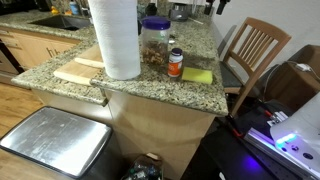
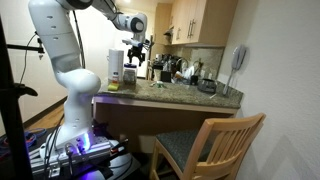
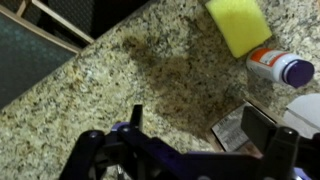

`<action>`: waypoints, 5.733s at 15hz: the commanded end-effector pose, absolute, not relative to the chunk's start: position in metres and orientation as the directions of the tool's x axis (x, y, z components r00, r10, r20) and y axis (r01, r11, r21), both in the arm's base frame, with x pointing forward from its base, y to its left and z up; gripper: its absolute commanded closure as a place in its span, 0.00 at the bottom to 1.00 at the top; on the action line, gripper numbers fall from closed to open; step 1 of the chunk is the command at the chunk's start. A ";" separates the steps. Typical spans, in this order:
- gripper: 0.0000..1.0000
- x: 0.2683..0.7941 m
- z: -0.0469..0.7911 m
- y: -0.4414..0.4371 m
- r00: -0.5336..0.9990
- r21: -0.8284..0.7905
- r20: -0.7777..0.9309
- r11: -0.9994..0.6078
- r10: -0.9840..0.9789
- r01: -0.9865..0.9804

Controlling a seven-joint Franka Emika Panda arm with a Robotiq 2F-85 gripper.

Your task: Replace the spoon on the jar with the sponge

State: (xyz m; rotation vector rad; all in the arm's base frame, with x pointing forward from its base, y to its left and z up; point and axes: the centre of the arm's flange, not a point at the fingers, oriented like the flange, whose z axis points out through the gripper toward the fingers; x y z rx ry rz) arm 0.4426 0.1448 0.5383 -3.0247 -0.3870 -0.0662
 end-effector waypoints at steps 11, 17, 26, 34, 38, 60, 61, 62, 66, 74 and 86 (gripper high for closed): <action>0.00 0.451 0.570 0.217 0.766 0.022 0.224 -0.789 0.603 0.614; 0.00 0.480 0.553 0.268 0.533 0.126 0.321 -0.593 0.783 0.795; 0.00 0.471 0.523 0.296 0.513 0.112 0.336 -0.574 0.790 0.811; 0.00 0.474 0.498 0.313 0.509 0.090 0.318 -0.560 0.800 0.824; 0.32 0.479 0.490 0.312 0.514 0.069 0.316 -0.560 0.797 0.826; 0.99 0.500 0.557 0.246 0.705 -0.058 0.434 -0.763 0.562 0.644; 0.99 0.503 0.566 0.231 0.714 -0.071 0.446 -0.774 0.540 0.630; 0.99 0.502 0.575 0.215 0.727 -0.073 0.452 -0.791 0.516 0.607; 0.99 0.492 0.584 0.155 0.812 -0.039 0.331 -0.852 0.481 0.522; 0.69 0.471 0.533 0.104 0.904 -0.054 0.063 -0.903 0.423 0.426; 0.00 0.537 0.470 0.117 0.951 -0.057 0.303 -0.996 0.053 0.074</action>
